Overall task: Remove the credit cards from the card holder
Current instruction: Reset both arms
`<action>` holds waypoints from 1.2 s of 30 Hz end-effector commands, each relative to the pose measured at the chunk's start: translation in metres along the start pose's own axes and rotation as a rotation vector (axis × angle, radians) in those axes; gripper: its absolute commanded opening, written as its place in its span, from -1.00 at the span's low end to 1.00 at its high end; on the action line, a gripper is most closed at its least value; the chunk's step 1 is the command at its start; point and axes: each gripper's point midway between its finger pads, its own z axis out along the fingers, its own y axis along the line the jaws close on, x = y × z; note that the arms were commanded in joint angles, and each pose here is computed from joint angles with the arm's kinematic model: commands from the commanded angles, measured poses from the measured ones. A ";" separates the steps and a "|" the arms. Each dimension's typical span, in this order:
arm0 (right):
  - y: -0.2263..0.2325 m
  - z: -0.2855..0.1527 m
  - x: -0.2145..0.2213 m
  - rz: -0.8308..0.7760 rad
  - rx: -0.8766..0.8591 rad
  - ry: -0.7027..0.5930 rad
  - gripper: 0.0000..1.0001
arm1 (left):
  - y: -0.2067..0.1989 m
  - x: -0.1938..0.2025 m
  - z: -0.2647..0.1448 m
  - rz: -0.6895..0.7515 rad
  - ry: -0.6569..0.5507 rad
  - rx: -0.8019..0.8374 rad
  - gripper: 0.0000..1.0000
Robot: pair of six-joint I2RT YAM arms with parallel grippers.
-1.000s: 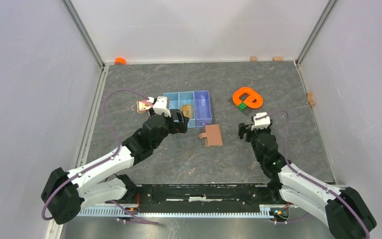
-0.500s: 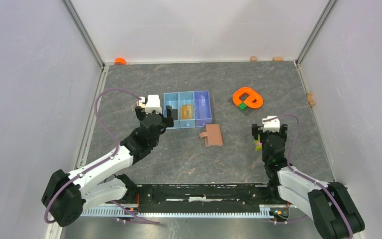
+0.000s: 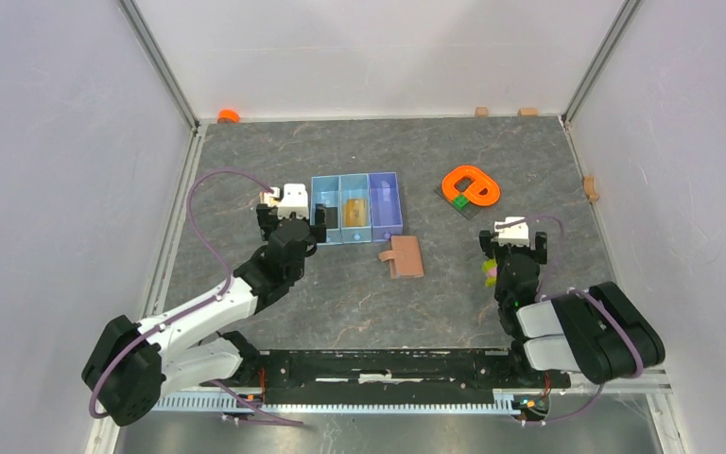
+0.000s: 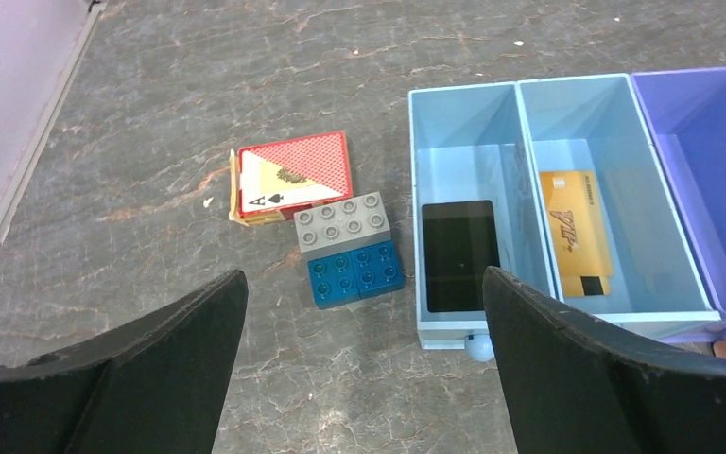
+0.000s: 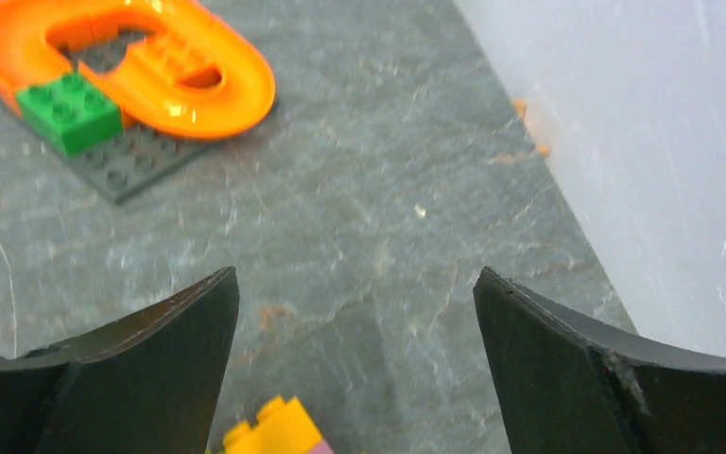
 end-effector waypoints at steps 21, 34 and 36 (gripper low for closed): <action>-0.029 -0.016 -0.012 0.053 0.106 -0.122 0.96 | 0.083 0.048 0.069 -0.006 -0.052 -0.054 1.00; -0.029 -0.015 -0.012 0.053 0.106 -0.122 0.98 | 0.068 0.045 0.060 0.075 -0.146 0.078 0.87; -0.029 -0.015 -0.012 0.053 0.106 -0.123 0.97 | 0.082 0.052 0.051 0.023 -0.256 0.048 0.92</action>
